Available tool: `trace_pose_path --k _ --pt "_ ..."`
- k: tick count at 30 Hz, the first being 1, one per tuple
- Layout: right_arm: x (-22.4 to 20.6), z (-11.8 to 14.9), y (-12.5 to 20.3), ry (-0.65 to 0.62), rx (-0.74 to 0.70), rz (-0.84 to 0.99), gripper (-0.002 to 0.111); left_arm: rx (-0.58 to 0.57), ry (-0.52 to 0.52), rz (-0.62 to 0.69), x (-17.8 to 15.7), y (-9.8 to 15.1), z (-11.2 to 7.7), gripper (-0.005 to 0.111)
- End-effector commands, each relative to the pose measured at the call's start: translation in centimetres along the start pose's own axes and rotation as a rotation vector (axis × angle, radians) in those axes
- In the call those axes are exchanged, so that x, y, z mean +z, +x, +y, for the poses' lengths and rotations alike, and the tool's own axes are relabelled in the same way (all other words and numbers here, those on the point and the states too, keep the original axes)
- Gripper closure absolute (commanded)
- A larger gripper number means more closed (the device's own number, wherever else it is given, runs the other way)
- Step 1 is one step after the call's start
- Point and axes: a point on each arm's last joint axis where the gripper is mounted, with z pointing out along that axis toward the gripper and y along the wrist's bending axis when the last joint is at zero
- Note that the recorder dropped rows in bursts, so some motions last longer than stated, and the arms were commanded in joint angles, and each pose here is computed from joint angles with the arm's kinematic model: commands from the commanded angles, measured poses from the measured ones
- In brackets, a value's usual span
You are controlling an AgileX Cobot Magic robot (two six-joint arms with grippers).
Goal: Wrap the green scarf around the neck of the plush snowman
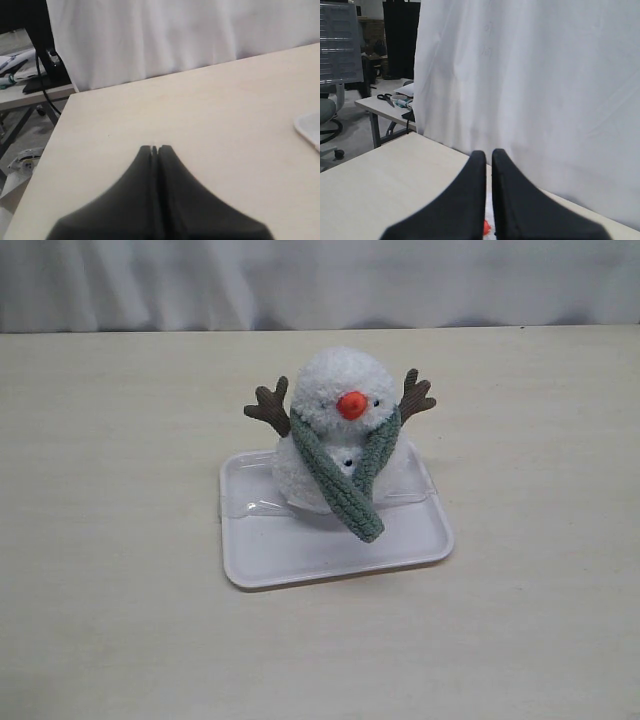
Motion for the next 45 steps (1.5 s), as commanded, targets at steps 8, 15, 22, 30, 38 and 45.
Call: trace_pose_path --k 8,15,22,30,38,45 --pt "0.0 0.0 0.1 -0.003 0.0 0.003 0.104 0.016 -0.01 0.002 0.0 0.1 0.1 0.107" --pt "0.0 0.0 0.1 -0.003 0.0 0.003 0.104 0.016 -0.01 0.002 0.0 0.1 0.1 0.107" --pt "0.0 0.0 0.1 -0.003 0.0 0.003 0.104 0.016 -0.01 0.002 0.0 0.1 0.1 0.107" --pt "-0.7 -0.3 0.1 0.041 -0.086 -0.018 0.104 0.016 -0.01 0.002 0.0 0.1 0.1 0.107" --pt "-3.9 -0.8 0.6 0.241 -0.098 -0.405 0.104 0.014 -0.01 0.002 0.0 0.1 0.1 0.107" --pt "-5.9 -0.5 2.9 0.395 -0.135 -0.538 0.104 0.014 -0.01 0.002 0.0 0.1 0.1 0.107"
